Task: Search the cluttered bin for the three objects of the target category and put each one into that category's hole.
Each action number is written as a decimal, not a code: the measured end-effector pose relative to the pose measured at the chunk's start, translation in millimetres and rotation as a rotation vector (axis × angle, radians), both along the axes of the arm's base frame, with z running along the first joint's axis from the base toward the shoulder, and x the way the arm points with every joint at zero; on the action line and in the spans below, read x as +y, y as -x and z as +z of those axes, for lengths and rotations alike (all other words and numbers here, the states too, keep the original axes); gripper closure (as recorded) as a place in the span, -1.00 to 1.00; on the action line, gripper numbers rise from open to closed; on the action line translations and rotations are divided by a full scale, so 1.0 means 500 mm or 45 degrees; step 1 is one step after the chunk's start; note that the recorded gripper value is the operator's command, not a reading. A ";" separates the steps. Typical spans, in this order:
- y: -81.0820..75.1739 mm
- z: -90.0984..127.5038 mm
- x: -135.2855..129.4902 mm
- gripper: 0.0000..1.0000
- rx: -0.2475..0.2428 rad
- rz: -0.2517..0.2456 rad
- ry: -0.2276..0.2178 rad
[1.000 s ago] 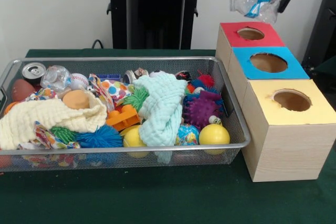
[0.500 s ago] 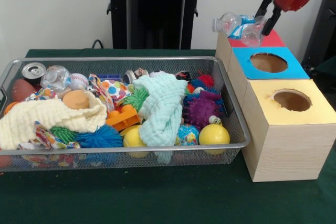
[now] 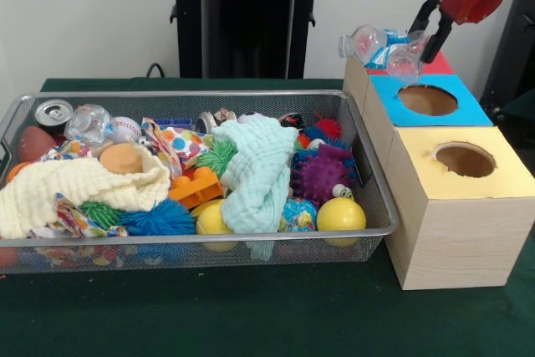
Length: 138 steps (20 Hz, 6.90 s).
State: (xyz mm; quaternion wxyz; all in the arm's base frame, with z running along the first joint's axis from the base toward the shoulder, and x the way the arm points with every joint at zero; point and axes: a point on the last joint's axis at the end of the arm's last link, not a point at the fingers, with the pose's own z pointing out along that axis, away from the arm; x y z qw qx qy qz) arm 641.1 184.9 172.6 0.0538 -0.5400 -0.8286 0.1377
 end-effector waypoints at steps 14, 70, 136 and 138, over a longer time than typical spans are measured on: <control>0.023 0.000 0.073 1.00 0.000 0.073 -0.002; 0.108 -0.150 0.120 1.00 -0.123 -0.031 -0.078; 0.120 -0.153 -0.428 1.00 -0.077 -0.100 -0.054; 0.123 -0.162 -0.445 1.00 -0.074 -0.080 -0.058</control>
